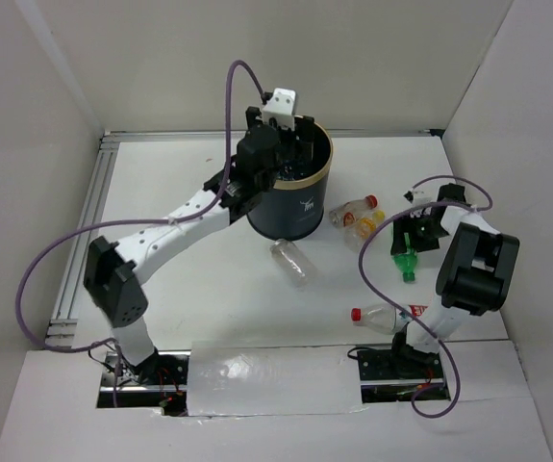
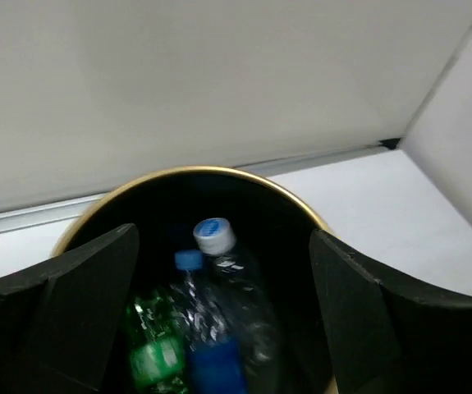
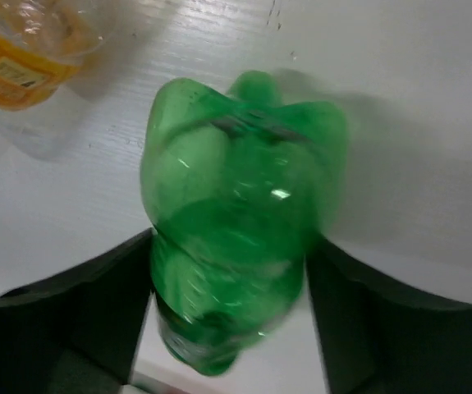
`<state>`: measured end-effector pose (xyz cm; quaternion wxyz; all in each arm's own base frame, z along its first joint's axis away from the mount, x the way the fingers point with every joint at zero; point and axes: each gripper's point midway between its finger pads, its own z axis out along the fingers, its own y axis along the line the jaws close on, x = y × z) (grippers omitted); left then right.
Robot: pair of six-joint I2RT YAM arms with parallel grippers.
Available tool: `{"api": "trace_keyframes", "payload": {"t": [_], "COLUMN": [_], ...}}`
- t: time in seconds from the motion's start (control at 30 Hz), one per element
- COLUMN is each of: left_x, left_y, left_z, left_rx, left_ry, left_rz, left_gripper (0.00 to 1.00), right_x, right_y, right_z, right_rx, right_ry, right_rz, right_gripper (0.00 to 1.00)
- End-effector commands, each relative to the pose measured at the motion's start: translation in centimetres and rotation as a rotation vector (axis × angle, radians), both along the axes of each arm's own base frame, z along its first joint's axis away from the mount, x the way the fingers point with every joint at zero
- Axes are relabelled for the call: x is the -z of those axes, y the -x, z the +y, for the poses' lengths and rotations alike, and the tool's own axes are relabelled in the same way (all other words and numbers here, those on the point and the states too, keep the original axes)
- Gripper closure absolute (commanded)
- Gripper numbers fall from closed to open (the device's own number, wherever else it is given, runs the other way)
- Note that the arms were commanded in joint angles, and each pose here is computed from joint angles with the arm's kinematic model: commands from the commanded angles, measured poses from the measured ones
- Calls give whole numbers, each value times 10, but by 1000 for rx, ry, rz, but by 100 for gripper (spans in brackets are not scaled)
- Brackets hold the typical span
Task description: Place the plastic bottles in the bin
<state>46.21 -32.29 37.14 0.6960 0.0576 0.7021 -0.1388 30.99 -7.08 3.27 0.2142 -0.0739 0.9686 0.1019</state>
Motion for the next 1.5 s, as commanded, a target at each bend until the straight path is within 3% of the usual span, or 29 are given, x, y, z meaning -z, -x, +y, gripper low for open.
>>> {"api": "trace_keyframes", "payload": {"t": [0.0, 0.03, 0.07, 0.13, 0.17, 0.2, 0.23, 0.27, 0.3, 0.33, 0.43, 0.5, 0.53, 0.57, 0.7, 0.73, 0.8, 0.9, 0.93, 0.97, 1.0, 1.1, 1.33, 1.47], "left_x": [-88, -76, -37, -19, 58, 58, 71, 93, 148, 149, 183, 201, 207, 212, 234, 234, 248, 263, 269, 270, 278, 295, 333, 338], "left_y": [80, 95, 107, 145, 173, 173, 184, 190, 204, 205, 208, 197, 195, 192, 176, 174, 167, 162, 162, 161, 164, 165, 171, 179], "left_z": [12, 11, 10, 18, 22, 23, 26, 30, 35, 33, 25, 18, 13, 8, -6, -12, -14, -20, -21, -23, -22, -25, -27, -24], "left_rx": [25, 39, 56, 82, 63, 62, 55, 42, 23, 36, 37, 17, 20, 17, -9, -6, -31, -55, -63, -73, -83, -111, -132, -97], "left_ry": [31, 53, 25, 88, 124, 124, 249, 269, 271, 271, 363, 386, 395, 401, 391, 404, 384, 356, 342, 341, 318, 297, 213, 157], "left_rz": [-167, -116, -40, 32, 228, 230, 309, 371, 489, 498, 602, 659, 690, 711, 761, 771, 788, 818, 828, 839, 846, 869, 926, 926], "left_gripper": [7, 11, 22, 35, 46, 49, 49, 46, 33, 24, 0, 0, 0, 0, 0, 0, 0, 0, 0, 0, 0, 4, 21, 63], "right_x": [9, 8, 2, -9, -37, -42, -61, -91, -139, -144, -246, -303, -341, -357, -429, -409, -409, -393, -387, -377, -376, -377, -378, -321], "right_y": [0, 1, -3, -2, -15, -11, -19, -35, -51, -51, -80, -86, -96, -98, -106, -114, -123, -138, -144, -148, -149, -148, -152, -152], "right_z": [8, 10, 8, 10, 8, 10, 15, 12, 21, 22, 65, 114, 130, 148, 236, 271, 295, 334, 339, 347, 347, 344, 257, 192], "right_rx": [-15, -11, -18, -63, -101, -102, -148, -183, -257, -260, -475, -610, -677, -678, -842, -887, -899, -901, -876, -866, -843, -823, -601, -425], "right_ry": [-74, -111, -121, -144, -161, -162, -178, -157, -159, -151, -164, -225, -185, -239, -223, -288, -306, -360, -361, -378, -392, -386, -332, -264], "right_rz": [42, 46, 27, 15, -64, -62, -125, -215, -353, -367, -694, -860, -1022, -1054, -1268, -1191, -1172, -1124, -1109, -1081, -1064, -1065, -1009, -840], "right_gripper": [27, 40, 54, 65, 76, 78, 78, 80, 80, 80, 80, 81, 81, 81, 82, 80, 77, 57, 43, 11, 0, 0, 0, 0]}}
